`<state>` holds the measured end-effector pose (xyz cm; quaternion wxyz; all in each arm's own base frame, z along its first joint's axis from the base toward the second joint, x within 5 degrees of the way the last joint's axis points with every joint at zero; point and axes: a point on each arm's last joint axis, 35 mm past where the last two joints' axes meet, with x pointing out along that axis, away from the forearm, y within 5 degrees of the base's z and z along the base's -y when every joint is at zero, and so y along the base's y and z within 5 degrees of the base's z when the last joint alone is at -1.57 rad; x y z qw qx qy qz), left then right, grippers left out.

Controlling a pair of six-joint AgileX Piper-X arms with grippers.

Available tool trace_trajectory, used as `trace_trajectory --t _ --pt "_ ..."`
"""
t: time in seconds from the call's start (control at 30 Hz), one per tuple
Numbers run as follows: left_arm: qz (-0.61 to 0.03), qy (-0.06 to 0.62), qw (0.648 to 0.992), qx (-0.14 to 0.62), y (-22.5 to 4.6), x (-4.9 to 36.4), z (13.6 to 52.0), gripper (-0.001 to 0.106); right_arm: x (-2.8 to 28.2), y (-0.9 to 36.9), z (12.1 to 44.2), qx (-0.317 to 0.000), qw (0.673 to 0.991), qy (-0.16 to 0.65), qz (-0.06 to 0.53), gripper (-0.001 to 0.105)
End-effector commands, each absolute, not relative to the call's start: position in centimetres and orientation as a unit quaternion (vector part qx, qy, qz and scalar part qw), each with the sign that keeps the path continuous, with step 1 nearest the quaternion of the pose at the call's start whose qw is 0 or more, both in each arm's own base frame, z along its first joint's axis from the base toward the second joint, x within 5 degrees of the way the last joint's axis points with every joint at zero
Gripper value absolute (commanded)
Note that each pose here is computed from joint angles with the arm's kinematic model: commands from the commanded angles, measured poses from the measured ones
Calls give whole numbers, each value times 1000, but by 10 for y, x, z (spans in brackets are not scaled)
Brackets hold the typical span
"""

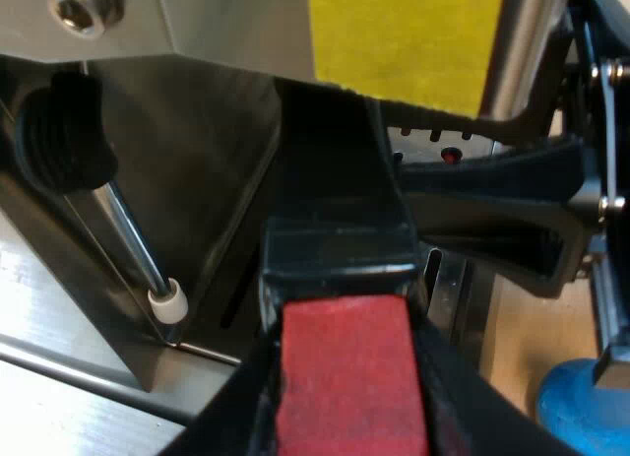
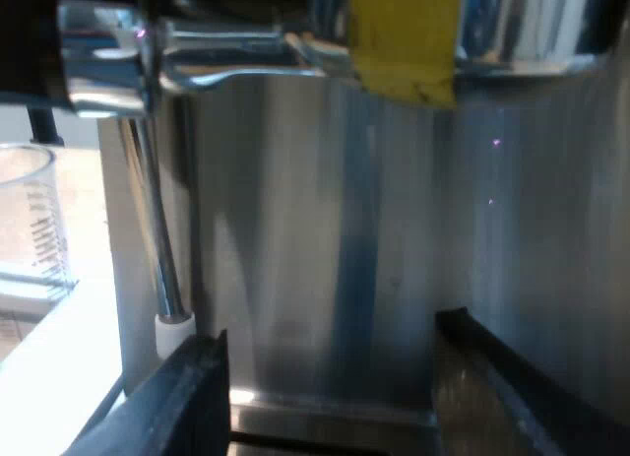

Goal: Put the handle in the coffee machine

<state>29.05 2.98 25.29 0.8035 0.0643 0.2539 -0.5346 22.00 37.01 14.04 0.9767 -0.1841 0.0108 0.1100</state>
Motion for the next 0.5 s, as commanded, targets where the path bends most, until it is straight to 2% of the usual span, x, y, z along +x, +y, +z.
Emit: trace_trajectory --t 0.03,0.37,0.5 --pt "-570 174 802 39 27 288 271 1 226 369 145 -166 981 -20 97 49" --pt "-571 177 801 36 27 287 271 1 243 359 146 -161 983 -22 80 49" --pt "-571 177 801 36 27 287 271 1 243 359 146 -180 980 -24 79 49"
